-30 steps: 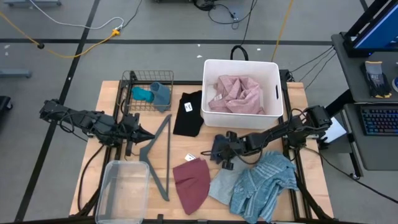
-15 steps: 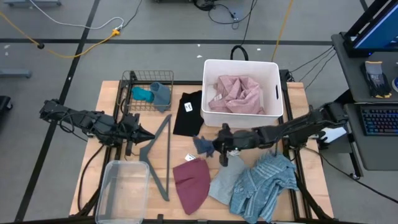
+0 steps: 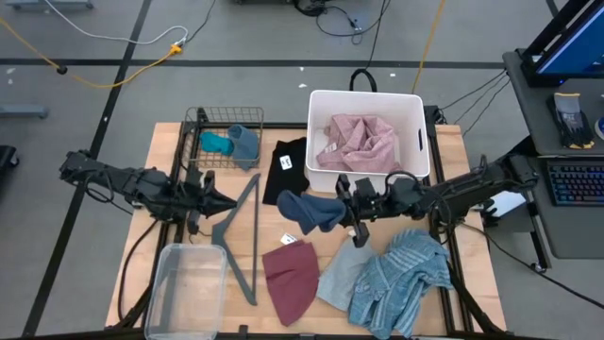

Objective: Pick & Place Cloths
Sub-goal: Put the dark blue sock in the gold wire basket

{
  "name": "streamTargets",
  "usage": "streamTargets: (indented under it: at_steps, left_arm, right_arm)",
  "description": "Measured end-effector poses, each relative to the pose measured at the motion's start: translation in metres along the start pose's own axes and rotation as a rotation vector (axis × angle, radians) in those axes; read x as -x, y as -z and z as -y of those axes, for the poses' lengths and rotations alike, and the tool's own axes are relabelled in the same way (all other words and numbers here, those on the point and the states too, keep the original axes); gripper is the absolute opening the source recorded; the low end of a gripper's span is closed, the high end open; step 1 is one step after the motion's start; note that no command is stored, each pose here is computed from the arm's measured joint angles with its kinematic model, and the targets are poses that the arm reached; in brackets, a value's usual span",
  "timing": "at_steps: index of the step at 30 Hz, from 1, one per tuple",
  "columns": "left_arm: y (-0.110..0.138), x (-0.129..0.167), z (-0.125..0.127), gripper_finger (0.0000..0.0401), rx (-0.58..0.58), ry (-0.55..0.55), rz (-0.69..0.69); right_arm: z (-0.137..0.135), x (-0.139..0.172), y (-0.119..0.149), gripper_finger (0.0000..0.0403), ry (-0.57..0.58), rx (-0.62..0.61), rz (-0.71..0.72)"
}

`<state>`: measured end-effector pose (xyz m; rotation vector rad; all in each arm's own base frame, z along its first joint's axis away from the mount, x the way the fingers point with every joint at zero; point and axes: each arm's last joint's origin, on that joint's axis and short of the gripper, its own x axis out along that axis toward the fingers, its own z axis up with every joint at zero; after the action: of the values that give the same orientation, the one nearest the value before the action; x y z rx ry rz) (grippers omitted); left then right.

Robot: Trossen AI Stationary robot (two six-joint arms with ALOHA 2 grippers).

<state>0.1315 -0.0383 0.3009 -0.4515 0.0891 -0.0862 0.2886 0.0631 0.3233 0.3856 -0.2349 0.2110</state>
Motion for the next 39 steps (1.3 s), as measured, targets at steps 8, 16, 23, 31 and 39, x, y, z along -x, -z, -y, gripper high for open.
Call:
streamTargets:
  at_steps: [8,16,23,31,39]
  left_arm:
    - [-0.011,-0.031,0.014,0.0106,-0.079,0.080,0.186]
    - [-0.015,-0.055,0.021,0.0201,-0.132,0.116,0.339]
    - [-0.015,-0.079,0.025,0.0253,-0.153,0.040,0.328]
    - [-0.027,-0.114,0.034,0.0264,-0.218,-0.056,0.288]
    - [-0.043,-0.147,0.037,0.0265,-0.252,-0.124,0.143]
  right_arm:
    - [0.005,0.000,-0.001,0.0002,0.018,0.002,-0.003]
    - [0.010,0.000,0.001,0.0002,0.042,0.007,-0.034]
    - [0.024,0.000,0.002,0.0002,0.079,-0.024,-0.075]
    - [0.040,0.001,-0.002,0.0001,0.007,-0.122,-0.141]
    - [0.051,0.004,0.001,0.0001,-0.031,-0.150,-0.240]
